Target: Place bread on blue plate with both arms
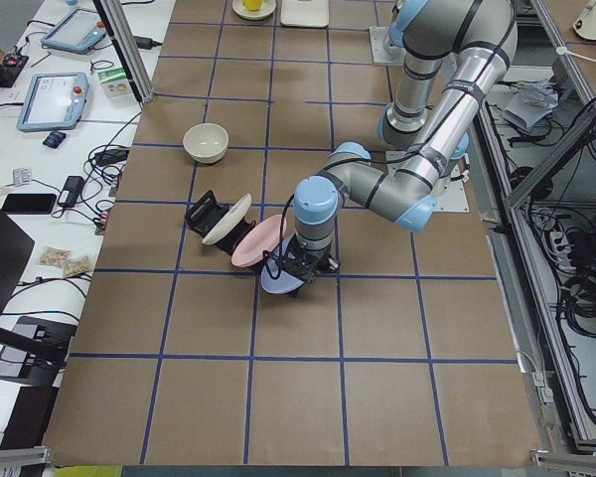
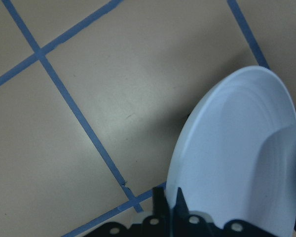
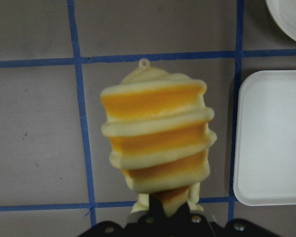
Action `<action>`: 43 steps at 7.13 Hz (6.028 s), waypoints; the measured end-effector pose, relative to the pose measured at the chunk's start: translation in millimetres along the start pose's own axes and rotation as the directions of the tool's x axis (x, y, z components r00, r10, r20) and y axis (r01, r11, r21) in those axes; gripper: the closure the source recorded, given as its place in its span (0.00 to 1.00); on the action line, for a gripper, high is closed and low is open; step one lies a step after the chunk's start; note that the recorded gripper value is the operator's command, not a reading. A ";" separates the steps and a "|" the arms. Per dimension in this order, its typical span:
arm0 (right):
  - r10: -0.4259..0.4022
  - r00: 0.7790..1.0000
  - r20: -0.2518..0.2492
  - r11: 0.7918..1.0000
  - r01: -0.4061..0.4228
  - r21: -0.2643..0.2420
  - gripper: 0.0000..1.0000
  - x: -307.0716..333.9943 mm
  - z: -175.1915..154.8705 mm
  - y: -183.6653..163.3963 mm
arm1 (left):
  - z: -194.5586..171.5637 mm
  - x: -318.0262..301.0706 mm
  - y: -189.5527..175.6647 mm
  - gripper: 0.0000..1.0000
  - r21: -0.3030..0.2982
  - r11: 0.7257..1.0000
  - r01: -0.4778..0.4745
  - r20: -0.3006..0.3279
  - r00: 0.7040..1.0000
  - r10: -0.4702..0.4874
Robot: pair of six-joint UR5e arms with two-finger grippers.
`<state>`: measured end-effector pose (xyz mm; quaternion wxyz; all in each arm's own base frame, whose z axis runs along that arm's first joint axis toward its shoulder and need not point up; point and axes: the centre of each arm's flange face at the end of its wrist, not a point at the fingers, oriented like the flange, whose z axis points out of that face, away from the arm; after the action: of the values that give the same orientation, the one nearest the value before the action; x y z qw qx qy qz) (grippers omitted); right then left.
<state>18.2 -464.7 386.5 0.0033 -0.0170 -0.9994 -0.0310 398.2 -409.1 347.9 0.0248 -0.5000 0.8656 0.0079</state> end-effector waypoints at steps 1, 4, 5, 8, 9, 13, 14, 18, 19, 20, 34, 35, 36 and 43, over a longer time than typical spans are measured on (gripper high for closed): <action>0.009 1.000 0.011 1.000 -0.009 0.005 1.00 -3.1 -1.7 2.1 | -17.0 0.7 4.8 0.96 0.006 1.000 -0.003 -0.001 1.000 0.003; 0.028 0.999 0.016 0.999 -0.028 0.016 1.00 -31.6 -5.8 6.3 | -78.8 3.2 23.5 0.99 0.006 1.000 -0.019 0.020 1.000 0.019; 0.025 1.000 0.015 1.000 -0.025 0.018 1.00 -41.9 -6.2 8.0 | -97.8 0.6 31.4 0.99 0.017 1.000 -0.023 0.043 0.999 0.022; 0.021 1.000 0.017 1.000 -0.021 0.014 1.00 -49.4 -4.2 10.2 | -163.7 -10.2 53.9 0.99 0.069 0.997 -0.046 0.107 0.994 0.039; 0.021 1.000 0.017 1.000 -0.021 0.013 1.00 -49.5 -3.7 10.4 | -177.5 2.0 65.3 0.99 0.067 0.993 -0.096 0.035 0.995 0.094; 0.020 1.000 0.017 1.000 -0.020 0.009 1.00 -49.7 -1.8 10.4 | -193.5 165.6 178.2 1.00 0.060 0.858 -0.510 -0.206 0.835 0.511; 0.019 1.000 0.018 1.000 -0.019 0.009 1.00 -49.9 -1.8 10.6 | -187.4 215.1 224.7 1.00 0.037 0.782 -0.622 -0.234 0.755 0.612; 0.015 1.000 0.018 1.000 -0.015 -0.005 1.00 -51.4 5.0 13.4 | -75.5 348.9 387.0 1.00 0.055 0.580 -0.813 -0.411 0.511 0.755; 0.015 1.000 0.019 1.000 -0.015 -0.007 1.00 -51.6 6.4 14.0 | -33.8 359.6 411.7 1.00 0.086 0.576 -0.813 -0.458 0.481 0.748; 0.015 1.000 0.019 1.000 -0.014 -0.009 1.00 -51.7 7.4 14.7 | 0.3 365.1 426.1 1.00 0.095 0.571 -0.815 -0.495 0.459 0.737; -0.001 0.997 0.076 0.994 -0.007 0.112 1.00 -192.3 48.2 -38.4 | 144.2 429.2 444.3 0.00 0.177 0.494 -0.851 -0.567 0.322 0.758; 0.028 0.997 0.078 0.994 -0.035 0.101 1.00 -217.5 55.7 -45.1 | 127.2 432.3 438.8 0.00 0.220 0.495 -0.840 -0.561 0.306 0.769; 0.052 0.995 0.080 0.994 -0.059 0.091 1.00 -242.1 67.1 -51.0 | 105.3 434.1 430.8 0.00 0.264 0.498 -0.826 -0.555 0.292 0.779; 0.101 0.992 0.081 0.993 -0.105 0.050 0.84 -349.8 157.6 -63.3 | -73.7 394.8 367.9 0.00 0.031 0.541 -0.841 -0.183 0.527 0.830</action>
<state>364.7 -529.8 222.6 -0.0340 -0.0697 -0.9970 -0.0031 -119.8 -569.7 397.4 -0.0734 -0.0241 0.9970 0.0011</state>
